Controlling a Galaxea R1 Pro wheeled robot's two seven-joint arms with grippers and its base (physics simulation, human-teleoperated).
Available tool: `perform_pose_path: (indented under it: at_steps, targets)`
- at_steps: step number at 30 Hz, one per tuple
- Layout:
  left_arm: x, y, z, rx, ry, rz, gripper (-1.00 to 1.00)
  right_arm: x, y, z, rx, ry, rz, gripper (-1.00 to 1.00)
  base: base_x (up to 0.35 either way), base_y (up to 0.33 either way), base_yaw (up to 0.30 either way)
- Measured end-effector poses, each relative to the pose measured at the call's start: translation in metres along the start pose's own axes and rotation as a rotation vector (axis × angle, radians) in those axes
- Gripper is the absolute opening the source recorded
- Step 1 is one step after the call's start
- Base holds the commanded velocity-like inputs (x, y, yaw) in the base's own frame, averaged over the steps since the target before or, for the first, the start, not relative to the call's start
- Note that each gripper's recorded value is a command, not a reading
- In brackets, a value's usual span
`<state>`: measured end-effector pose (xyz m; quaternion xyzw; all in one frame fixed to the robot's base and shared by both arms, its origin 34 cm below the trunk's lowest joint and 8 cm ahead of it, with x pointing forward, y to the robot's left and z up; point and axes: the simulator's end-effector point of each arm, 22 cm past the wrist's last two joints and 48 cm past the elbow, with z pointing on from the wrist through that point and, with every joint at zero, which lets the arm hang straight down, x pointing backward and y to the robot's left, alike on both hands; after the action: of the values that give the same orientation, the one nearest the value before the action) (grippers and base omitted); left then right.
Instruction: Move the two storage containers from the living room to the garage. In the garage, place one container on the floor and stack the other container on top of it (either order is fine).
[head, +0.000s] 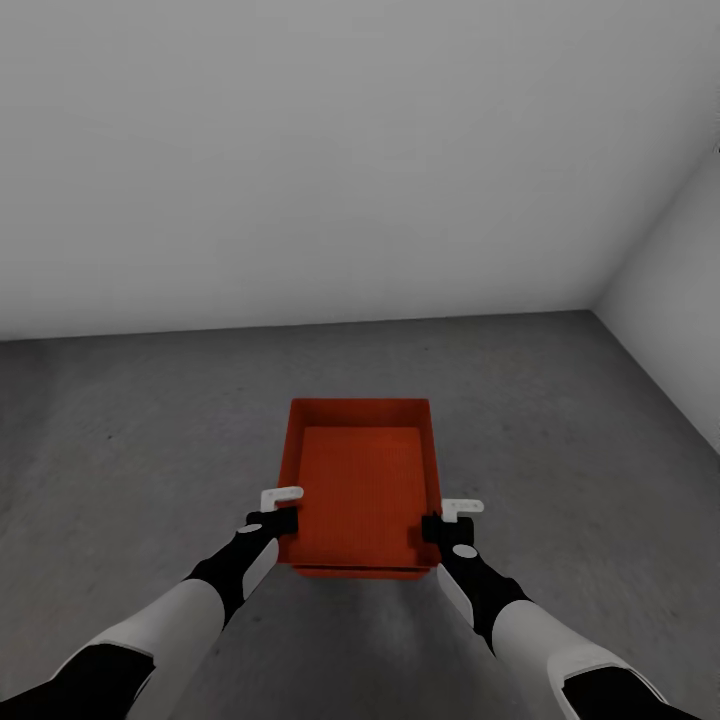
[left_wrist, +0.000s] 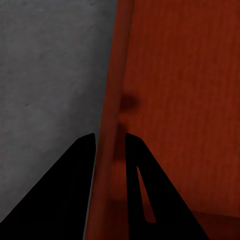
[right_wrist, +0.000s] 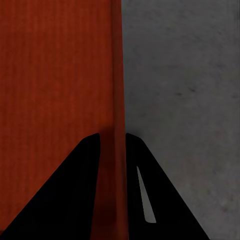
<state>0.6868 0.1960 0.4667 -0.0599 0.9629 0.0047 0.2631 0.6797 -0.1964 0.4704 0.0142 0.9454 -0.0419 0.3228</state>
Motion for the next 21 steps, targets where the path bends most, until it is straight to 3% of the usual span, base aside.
perform_pose_path:
  at_steps: [14, 21]
  targets:
    - [0.0, 0.0, 0.0, 0.0, 0.0, 0.0, -1.0, 0.0, 0.0, 0.0, 0.0, 0.0, 0.0, -1.0, 0.0, 0.0, -0.046]
    - [0.007, 0.0, 0.01, 0.0, 0.0, 0.0, -1.0, 0.008, 0.001, 0.009, 0.0, 0.0, 0.0, -1.0, 0.0, 0.0, 0.0]
